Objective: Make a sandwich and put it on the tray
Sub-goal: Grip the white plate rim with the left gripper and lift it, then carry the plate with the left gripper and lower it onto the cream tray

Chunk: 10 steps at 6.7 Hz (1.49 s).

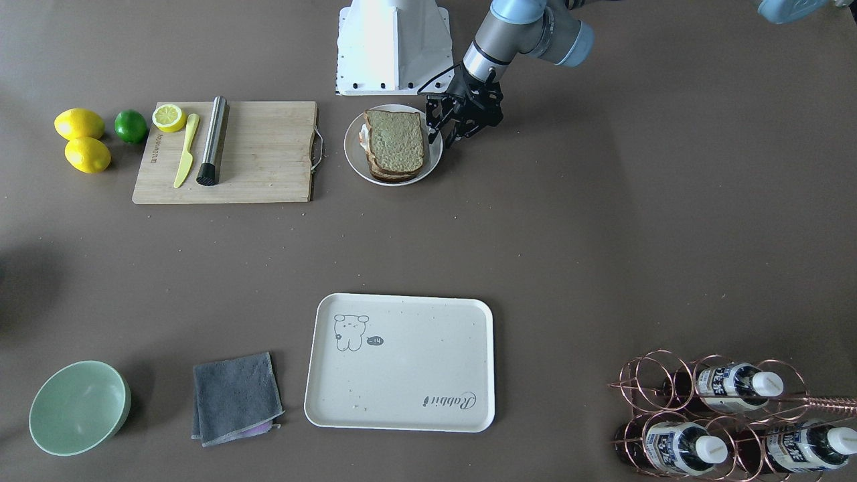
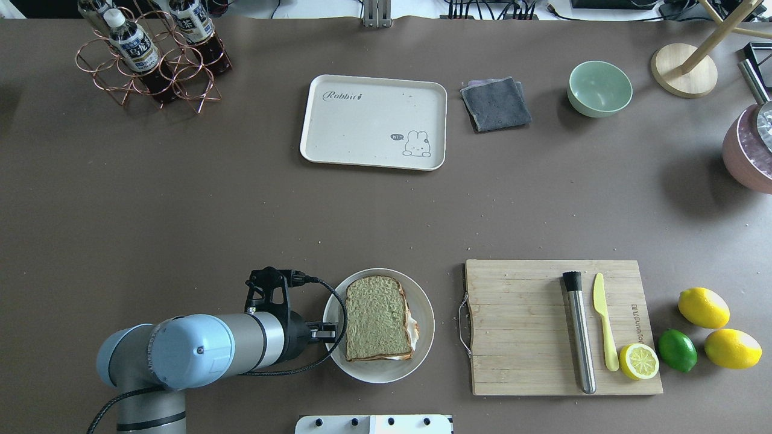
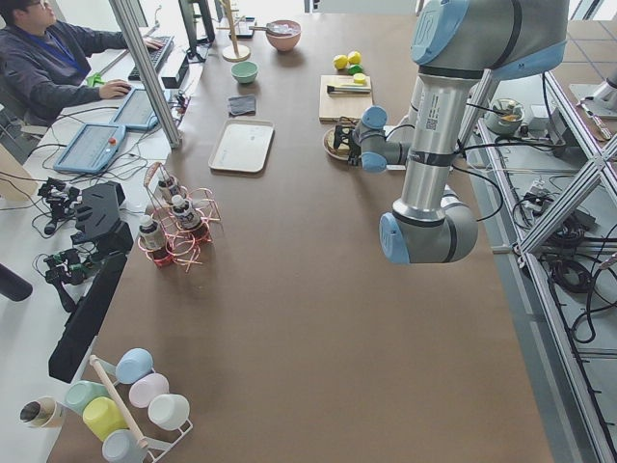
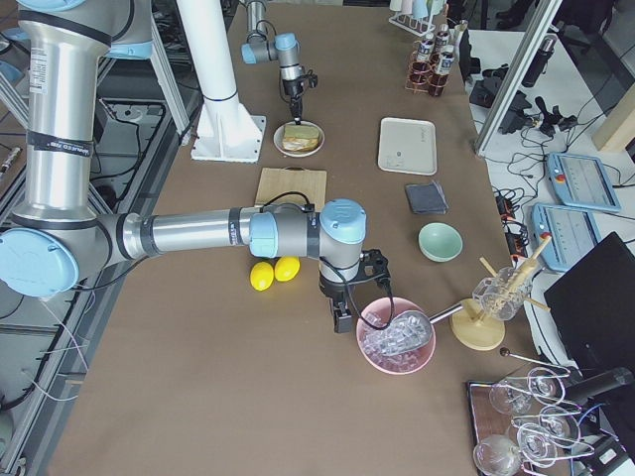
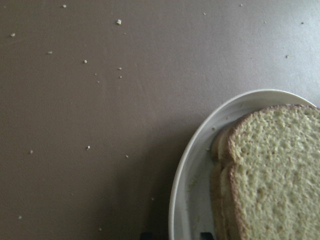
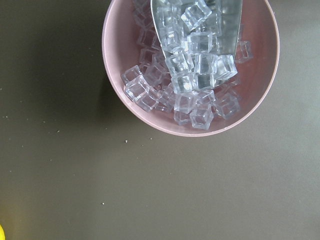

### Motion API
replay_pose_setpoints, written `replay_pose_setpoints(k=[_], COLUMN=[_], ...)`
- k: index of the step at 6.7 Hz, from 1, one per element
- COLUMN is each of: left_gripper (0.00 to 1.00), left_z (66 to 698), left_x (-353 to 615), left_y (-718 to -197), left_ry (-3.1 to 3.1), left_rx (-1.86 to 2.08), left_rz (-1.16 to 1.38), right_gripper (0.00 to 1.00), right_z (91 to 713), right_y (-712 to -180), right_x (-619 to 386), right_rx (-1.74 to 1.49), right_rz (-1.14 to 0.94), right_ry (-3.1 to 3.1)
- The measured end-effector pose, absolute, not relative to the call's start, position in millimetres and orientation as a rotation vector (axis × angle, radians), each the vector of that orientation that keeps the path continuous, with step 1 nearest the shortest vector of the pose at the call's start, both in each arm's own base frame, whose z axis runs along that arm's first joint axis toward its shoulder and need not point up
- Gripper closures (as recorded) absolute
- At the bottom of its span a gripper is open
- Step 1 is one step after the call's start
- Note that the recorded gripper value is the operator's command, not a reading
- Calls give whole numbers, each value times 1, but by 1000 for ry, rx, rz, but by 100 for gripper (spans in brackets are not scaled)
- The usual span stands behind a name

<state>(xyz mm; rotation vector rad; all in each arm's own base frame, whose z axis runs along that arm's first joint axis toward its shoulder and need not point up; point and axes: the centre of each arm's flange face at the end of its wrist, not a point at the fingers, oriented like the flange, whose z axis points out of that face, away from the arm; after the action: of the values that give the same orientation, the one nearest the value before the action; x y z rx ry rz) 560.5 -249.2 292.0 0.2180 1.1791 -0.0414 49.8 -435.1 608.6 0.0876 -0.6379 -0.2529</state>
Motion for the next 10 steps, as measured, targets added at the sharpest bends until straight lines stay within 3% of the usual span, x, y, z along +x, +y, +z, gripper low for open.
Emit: replay_pose_setpoints(k=[6, 10], left_gripper=[100, 100], left_z=[275, 259], left_x=[554, 528], left_y=[-272, -362], left_ry=[1203, 1188], left_rx=[245, 328], left_rz=[-70, -100], right_gripper=[0, 0], right_z=[614, 645], right_y=[-429, -418], right_x=[55, 56], right_rx=[80, 28], right_rz=[-240, -224], right_ry=[-638, -639])
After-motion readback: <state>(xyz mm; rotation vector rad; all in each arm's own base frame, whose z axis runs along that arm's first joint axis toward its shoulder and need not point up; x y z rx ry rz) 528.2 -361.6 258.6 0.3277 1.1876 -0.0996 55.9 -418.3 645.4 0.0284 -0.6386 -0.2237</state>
